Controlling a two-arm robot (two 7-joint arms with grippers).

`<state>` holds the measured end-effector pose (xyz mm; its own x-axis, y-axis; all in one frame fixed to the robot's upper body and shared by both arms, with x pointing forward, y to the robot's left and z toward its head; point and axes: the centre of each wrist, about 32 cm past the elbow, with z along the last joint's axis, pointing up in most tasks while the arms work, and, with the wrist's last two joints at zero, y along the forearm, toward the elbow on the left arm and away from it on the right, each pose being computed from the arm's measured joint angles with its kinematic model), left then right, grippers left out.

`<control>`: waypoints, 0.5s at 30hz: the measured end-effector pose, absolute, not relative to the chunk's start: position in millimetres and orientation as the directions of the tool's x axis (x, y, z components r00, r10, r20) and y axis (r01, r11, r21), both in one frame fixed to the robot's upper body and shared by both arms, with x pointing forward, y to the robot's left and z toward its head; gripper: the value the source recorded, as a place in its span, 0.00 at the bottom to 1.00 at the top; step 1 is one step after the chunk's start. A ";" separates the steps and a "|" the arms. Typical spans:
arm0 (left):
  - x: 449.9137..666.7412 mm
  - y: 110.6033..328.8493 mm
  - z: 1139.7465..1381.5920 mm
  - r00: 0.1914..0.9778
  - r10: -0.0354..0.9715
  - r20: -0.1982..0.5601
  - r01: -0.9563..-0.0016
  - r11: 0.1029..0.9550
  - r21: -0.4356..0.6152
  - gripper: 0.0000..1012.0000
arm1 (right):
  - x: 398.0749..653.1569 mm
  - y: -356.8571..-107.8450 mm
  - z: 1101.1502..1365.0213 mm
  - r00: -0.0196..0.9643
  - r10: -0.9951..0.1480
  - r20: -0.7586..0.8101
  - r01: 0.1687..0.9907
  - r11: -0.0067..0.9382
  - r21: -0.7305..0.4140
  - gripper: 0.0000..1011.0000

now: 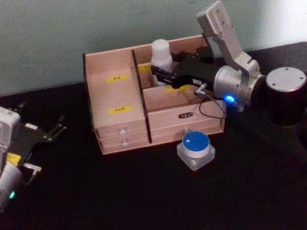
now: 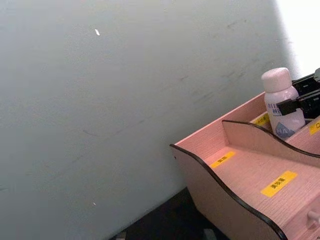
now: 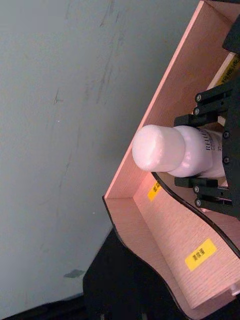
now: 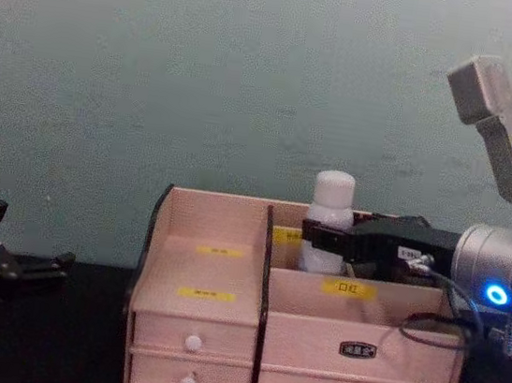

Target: Pick up the facial cleanser and watermelon frost from the table and place them into the tiered storage box.

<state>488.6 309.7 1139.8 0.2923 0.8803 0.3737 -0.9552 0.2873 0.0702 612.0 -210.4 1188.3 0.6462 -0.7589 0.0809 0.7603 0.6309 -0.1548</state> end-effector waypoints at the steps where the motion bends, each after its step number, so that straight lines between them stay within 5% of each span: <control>1: 488.6 309.7 1139.8 0.292 0.880 0.374 -0.955 0.287 0.070 0.99 | 612.0 -210.4 1188.3 0.646 -0.759 0.081 0.760 0.631 -0.155 0.59; 11: 488.6 309.7 1139.8 0.292 0.880 0.374 -0.955 0.287 0.070 0.99 | 612.0 -211.0 1188.8 0.646 -0.759 0.082 0.760 0.631 -0.155 0.60; 15: 488.6 309.7 1139.8 0.292 0.880 0.374 -0.955 0.287 0.070 0.99 | 612.0 -211.1 1189.1 0.646 -0.759 0.081 0.761 0.631 -0.154 0.72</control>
